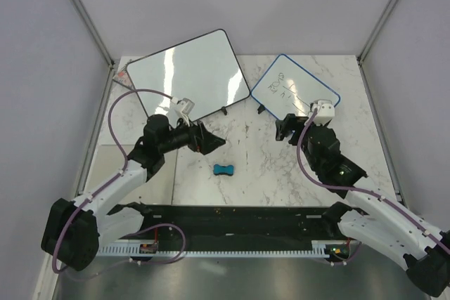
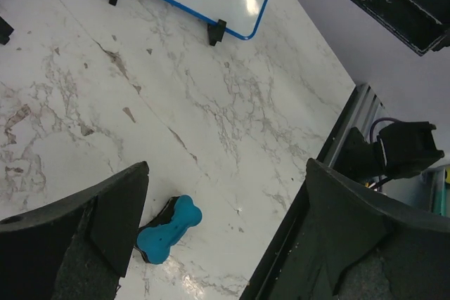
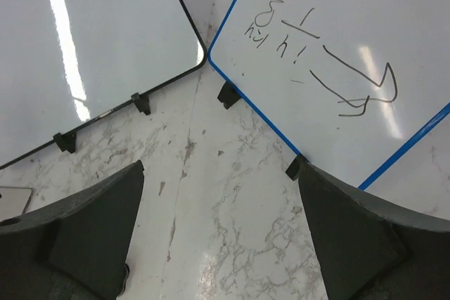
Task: Erase the whiteboard
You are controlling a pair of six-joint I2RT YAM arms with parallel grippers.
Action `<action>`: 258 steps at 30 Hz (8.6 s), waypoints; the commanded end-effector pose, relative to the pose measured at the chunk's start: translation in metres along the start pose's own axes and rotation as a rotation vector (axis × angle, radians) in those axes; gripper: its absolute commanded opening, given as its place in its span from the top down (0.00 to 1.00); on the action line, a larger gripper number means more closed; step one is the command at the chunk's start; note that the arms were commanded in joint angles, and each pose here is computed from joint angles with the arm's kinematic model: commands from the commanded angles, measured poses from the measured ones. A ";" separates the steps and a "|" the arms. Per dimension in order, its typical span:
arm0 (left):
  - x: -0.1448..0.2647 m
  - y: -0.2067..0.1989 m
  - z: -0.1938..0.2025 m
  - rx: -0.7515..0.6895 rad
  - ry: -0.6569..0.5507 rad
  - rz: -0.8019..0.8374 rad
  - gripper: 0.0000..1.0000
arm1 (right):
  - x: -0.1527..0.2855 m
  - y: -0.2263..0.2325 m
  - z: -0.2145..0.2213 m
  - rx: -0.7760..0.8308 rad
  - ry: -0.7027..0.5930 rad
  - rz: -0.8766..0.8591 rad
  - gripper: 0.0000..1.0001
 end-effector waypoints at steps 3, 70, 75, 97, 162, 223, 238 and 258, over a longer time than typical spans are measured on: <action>-0.009 -0.032 -0.004 -0.175 0.071 0.101 0.01 | 0.003 -0.008 0.018 0.084 0.064 0.030 0.02; -0.081 0.035 0.069 -0.952 0.839 -0.234 0.98 | -0.004 -0.041 0.063 0.080 0.145 0.048 0.02; -0.090 0.012 0.039 -0.947 0.678 -0.235 0.98 | -0.009 -0.042 0.061 0.035 0.151 0.005 0.02; -0.155 -0.025 -0.011 -0.930 0.521 -0.188 0.98 | -0.061 -0.153 -0.013 -0.286 -0.084 0.002 0.04; -0.260 -0.021 -0.053 -0.767 0.261 -0.150 0.98 | -0.113 -0.174 0.056 -0.529 -0.144 -0.208 0.66; -0.341 0.038 0.017 -0.499 0.358 -0.395 0.98 | -0.088 -0.157 0.090 -0.466 -0.064 -0.176 1.00; -0.347 0.013 0.027 -0.489 0.361 -0.220 0.98 | -0.087 -0.157 0.088 -0.468 -0.072 -0.179 1.00; -0.359 -0.066 0.070 -0.706 0.354 -0.054 0.98 | -0.088 -0.156 0.089 -0.483 -0.073 -0.192 1.00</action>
Point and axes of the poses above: each gripper's point midway between its finger pads, its own x axis back along the fingers, its own y axis along the line the jaws close on, z = x × y, the point moved 5 cm from there along x, back along the fingers, and after that the axes turned 11 degrees about x, right-handed, at the moved point
